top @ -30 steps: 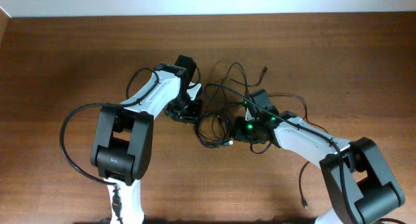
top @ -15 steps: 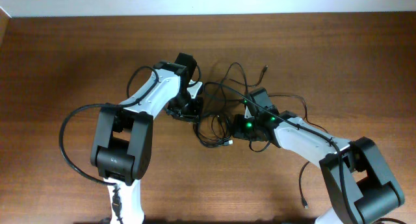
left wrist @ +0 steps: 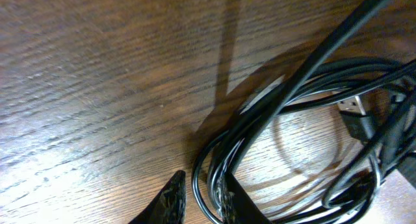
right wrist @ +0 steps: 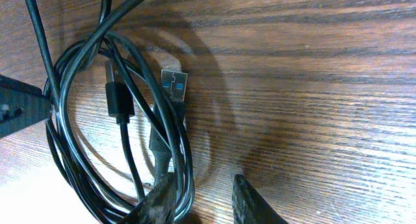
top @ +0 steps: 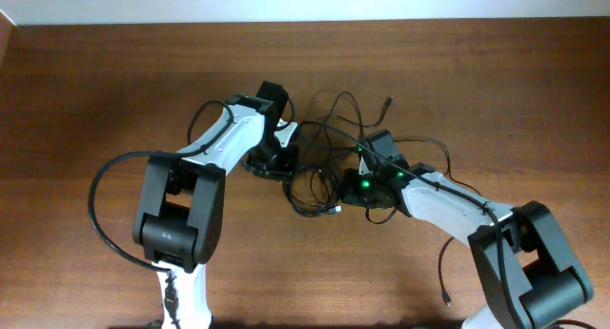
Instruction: Untangle cables
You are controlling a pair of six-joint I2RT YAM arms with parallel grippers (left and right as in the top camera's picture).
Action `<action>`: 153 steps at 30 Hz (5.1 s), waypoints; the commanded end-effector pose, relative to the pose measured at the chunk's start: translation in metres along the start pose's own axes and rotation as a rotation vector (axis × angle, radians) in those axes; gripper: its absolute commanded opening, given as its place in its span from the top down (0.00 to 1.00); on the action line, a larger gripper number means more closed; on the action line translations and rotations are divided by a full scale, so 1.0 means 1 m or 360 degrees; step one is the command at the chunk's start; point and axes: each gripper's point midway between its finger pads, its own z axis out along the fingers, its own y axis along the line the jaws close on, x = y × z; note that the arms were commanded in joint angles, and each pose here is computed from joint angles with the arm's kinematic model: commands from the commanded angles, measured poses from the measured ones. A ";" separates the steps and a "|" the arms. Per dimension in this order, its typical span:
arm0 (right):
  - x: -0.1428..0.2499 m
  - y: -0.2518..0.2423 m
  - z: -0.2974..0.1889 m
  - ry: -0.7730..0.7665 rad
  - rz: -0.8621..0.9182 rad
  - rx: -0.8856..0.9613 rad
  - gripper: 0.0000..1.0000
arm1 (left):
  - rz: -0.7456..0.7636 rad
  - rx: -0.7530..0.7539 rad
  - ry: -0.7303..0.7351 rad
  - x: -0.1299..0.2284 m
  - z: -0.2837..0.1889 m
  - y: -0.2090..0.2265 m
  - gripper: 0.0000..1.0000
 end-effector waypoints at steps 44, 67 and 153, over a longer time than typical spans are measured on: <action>0.002 -0.032 0.034 0.0001 0.0045 0.0184 0.75 | -0.0218 -0.0324 -0.0082 0.000 0.005 0.035 0.76; 0.016 -0.059 0.059 0.0095 0.0017 0.0637 0.78 | -0.0217 -0.0326 -0.0081 0.000 0.005 0.035 0.75; -0.003 0.043 -0.074 0.0773 -0.0907 -0.0030 0.46 | -0.0243 -0.0409 -0.0082 0.001 0.001 0.049 0.61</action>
